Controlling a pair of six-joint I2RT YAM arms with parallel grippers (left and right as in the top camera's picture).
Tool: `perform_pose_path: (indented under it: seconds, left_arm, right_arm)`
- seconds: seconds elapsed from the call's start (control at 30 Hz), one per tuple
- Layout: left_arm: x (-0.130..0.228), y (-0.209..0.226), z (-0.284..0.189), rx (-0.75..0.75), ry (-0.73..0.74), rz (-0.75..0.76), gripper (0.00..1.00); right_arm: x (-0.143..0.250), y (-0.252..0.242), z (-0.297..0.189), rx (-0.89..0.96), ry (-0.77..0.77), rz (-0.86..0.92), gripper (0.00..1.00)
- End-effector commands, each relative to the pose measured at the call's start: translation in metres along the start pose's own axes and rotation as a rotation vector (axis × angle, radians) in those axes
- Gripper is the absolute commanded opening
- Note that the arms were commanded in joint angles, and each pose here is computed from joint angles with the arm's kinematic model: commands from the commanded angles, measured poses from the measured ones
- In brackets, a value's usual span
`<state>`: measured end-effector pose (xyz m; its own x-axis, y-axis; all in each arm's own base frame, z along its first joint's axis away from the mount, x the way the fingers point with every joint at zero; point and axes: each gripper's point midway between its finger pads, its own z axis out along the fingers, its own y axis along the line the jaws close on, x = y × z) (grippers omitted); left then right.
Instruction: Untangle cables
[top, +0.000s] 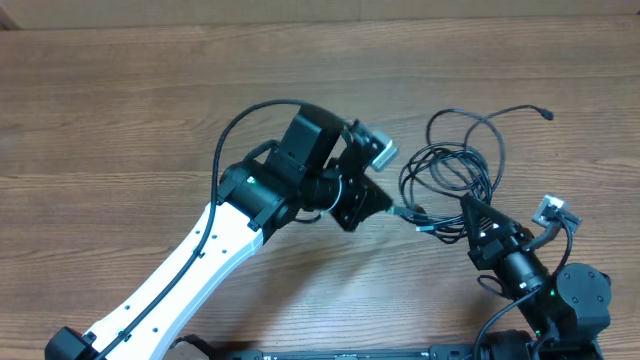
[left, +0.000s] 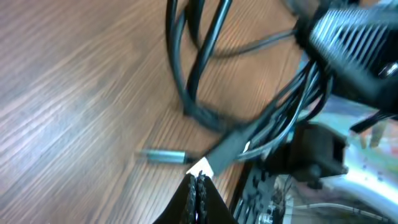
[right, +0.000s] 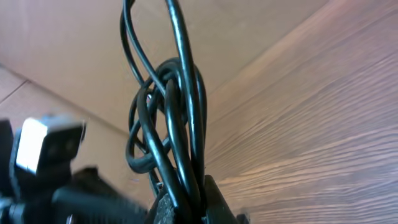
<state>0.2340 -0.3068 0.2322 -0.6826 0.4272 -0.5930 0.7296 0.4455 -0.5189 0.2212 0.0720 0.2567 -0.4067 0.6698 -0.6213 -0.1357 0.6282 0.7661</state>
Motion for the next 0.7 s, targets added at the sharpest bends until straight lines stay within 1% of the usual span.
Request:
perform_pose_path:
  seconds: [0.0, 0.1, 0.13, 0.17, 0.23, 0.3, 0.33, 0.43, 0.67]
  left_arm:
    - [0.007, 0.011, -0.001, -0.075, 0.025, 0.068, 0.04]
    - [0.003, 0.01, -0.001, -0.07, 0.012, 0.076, 0.05]
    - [0.0, 0.008, -0.001, -0.061, 0.001, 0.083, 0.09]
    - [-0.004, 0.006, -0.001, -0.051, -0.017, 0.086, 0.15]
    - [-0.022, 0.002, -0.002, -0.036, -0.087, 0.085, 0.45]
    - [-0.034, 0.0, -0.003, -0.03, -0.133, 0.083, 0.83]
    - [-0.039, -0.001, -0.003, -0.028, -0.149, 0.086, 1.0]
    - [-0.048, -0.003, -0.005, -0.023, -0.187, 0.106, 1.0]
    - [-0.049, -0.003, -0.004, -0.022, -0.189, 0.108, 1.0]
  right_arm:
    - [-0.016, 0.008, -0.006, -0.003, -0.067, -0.024, 0.04]
    - [-0.015, 0.008, -0.006, -0.003, -0.065, -0.023, 0.04]
    - [-0.015, 0.008, -0.006, -0.002, -0.064, -0.023, 0.04]
    - [-0.014, 0.008, -0.006, -0.003, -0.061, -0.022, 0.04]
    - [-0.013, 0.009, -0.006, -0.01, -0.055, -0.023, 0.04]
    - [-0.013, 0.01, -0.006, -0.012, -0.051, -0.023, 0.04]
    - [-0.012, 0.01, -0.006, -0.015, -0.049, -0.023, 0.04]
    - [-0.011, 0.015, -0.006, -0.039, -0.039, -0.027, 0.04]
    - [-0.008, 0.036, -0.008, -0.144, -0.006, -0.049, 0.04]
